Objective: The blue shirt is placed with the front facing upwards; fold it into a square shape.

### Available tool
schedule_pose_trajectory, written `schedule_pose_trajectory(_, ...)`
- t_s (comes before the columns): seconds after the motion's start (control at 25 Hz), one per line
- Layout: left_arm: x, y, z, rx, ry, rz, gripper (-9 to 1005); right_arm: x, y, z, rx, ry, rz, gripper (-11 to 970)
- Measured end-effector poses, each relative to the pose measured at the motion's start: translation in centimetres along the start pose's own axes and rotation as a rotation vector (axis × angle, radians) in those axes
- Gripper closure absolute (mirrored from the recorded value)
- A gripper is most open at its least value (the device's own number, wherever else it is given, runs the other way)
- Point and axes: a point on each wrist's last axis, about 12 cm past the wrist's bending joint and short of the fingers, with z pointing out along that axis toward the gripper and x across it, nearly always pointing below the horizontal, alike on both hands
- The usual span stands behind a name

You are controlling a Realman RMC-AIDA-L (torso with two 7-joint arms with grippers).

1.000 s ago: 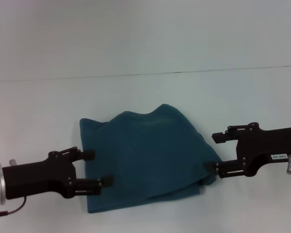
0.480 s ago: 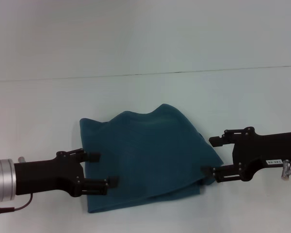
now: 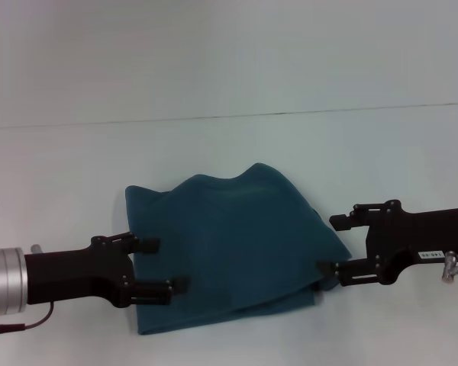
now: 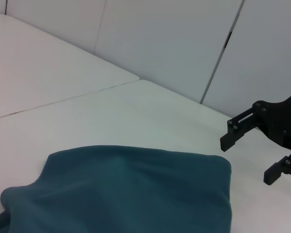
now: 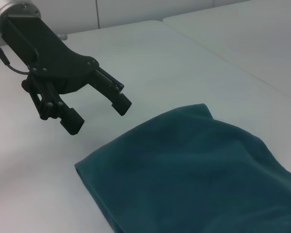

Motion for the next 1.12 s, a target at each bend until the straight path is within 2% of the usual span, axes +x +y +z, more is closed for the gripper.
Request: schedule_pose_trajectory(1.12, -0.07, 0.03, -0.11, -0.005, -0.011, -0.006, 35, -0.17, -0.21, 0.07, 0.011, -0.025, 0.006, 151)
